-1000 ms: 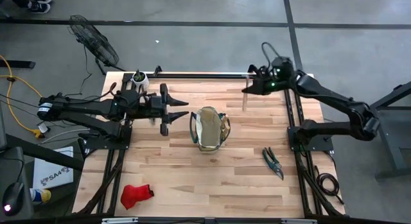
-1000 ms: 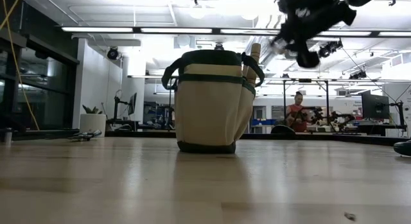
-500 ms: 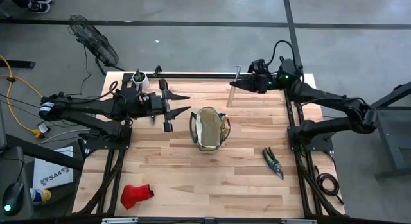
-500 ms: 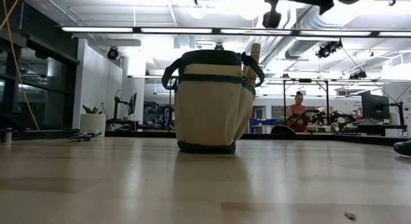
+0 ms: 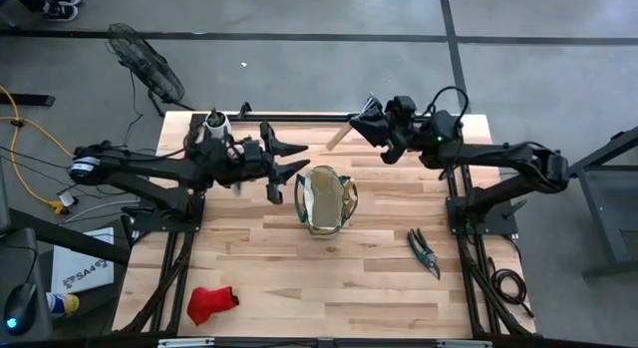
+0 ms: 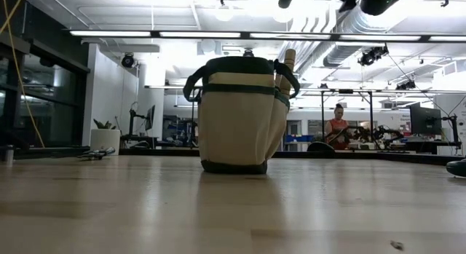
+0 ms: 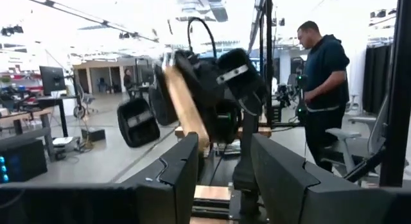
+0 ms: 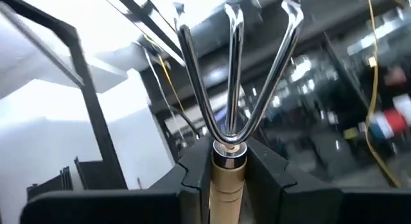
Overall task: Pick & Place Garden tools in Gardening bag
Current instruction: Put the hand rake into the gardening bag
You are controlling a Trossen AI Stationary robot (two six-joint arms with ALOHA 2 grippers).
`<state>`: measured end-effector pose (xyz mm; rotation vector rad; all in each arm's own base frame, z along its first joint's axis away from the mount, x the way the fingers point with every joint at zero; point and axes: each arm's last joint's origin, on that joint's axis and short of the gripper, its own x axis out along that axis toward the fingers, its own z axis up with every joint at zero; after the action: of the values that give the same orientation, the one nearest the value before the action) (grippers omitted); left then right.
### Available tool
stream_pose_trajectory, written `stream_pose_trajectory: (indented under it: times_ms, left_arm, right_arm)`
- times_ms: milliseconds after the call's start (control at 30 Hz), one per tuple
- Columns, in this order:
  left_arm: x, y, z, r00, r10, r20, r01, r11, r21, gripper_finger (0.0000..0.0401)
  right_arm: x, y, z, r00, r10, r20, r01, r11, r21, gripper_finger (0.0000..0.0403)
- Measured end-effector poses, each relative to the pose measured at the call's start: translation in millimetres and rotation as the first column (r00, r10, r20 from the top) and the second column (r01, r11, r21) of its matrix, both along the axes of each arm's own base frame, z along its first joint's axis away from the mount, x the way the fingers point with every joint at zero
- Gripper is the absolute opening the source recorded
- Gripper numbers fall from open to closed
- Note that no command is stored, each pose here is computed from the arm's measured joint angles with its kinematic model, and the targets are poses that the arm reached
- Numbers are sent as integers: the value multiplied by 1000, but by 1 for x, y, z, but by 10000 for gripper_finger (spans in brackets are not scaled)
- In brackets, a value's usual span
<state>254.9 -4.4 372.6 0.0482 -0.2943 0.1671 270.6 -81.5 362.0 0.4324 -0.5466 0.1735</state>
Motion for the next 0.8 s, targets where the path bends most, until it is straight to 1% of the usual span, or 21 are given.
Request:
stream_pose_trajectory:
  times_ms: [133, 267, 367, 533, 700, 800]
  left_arm:
    - [10, 0, -3, 999, -6, 46, 8, 999, -52, 140]
    - [20, 0, -9, 997, 6, 74, 2, 995, -101, 140]
    - [29, 0, -15, 995, -1, 96, 13, 991, -131, 140]
    - [37, -1, -19, 987, -18, 158, 47, 983, -178, 140]
    - [40, -1, -21, 984, -26, 176, 62, 978, -202, 140]
    - [40, -1, -21, 981, -36, 191, 81, 969, -233, 140]
  right_arm:
    - [1, 6, 3, 996, -5, 84, 10, 998, -63, 60]
    - [1, 12, 5, 993, -22, 115, 37, 991, -126, 60]
    - [0, 14, 7, 989, -25, 145, 47, 988, -148, 60]
    - [1, 15, 13, 991, 2, 133, 22, 984, -175, 60]
    - [4, 15, 15, 994, -3, 108, 24, 981, -194, 60]
    - [5, 15, 17, 995, -2, 96, 23, 976, -218, 60]
